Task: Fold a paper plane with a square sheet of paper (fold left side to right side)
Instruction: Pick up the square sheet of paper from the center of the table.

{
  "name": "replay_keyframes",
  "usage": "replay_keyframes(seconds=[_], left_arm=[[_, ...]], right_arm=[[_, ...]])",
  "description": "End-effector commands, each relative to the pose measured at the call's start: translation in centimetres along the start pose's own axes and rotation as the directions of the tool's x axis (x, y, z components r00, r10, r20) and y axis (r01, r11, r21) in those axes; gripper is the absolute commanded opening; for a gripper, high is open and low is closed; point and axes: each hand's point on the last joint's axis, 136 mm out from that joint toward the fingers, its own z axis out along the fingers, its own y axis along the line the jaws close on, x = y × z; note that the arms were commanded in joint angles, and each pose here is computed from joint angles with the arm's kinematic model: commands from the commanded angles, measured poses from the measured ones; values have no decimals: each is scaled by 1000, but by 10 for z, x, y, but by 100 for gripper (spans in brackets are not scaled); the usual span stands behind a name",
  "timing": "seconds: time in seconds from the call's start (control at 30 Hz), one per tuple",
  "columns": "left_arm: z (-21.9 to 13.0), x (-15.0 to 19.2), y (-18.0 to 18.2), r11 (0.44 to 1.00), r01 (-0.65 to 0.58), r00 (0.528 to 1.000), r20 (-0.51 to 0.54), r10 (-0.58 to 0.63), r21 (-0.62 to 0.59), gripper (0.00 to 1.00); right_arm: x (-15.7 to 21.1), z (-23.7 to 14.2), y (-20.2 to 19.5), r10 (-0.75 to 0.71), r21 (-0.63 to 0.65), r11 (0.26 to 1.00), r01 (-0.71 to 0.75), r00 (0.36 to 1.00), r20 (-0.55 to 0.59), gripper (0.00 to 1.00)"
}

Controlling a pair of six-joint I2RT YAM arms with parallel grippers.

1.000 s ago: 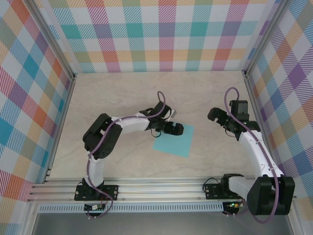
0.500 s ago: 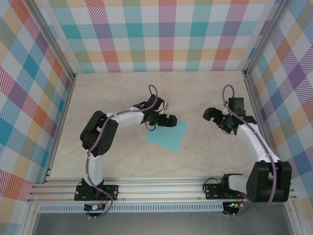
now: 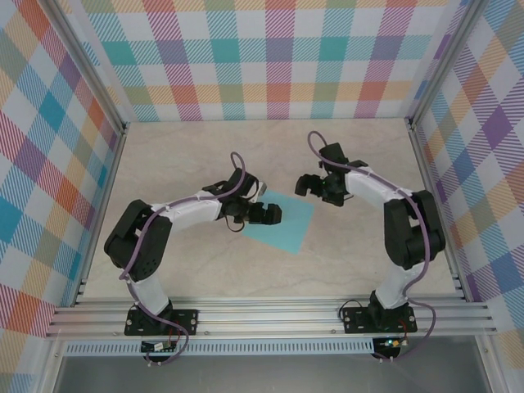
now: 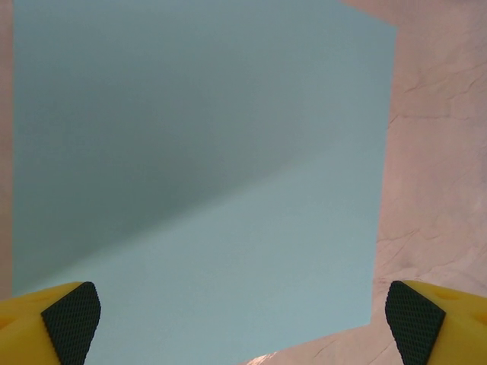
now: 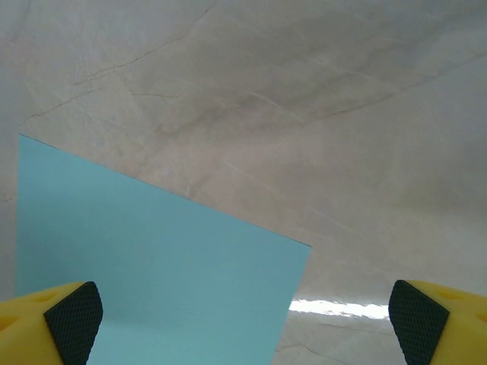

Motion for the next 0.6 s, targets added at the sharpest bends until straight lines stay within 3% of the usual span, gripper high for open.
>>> replay_keyframes(seconds=[0.0,0.2,0.57], left_arm=[[9,6,1,998,48,998,-29,-47,27,98],[14,14,8,998,56,997,-50,-56,-1,98],[24,23,18,998,61,995,-76,-63,-35,98]], right_arm=[[4,7,1,5,60,998,-3,999,-34,100],[23,26,3,-10,90,996,19,995,-98,100],[59,47,27,-72,32,996,80,975,-209,100]])
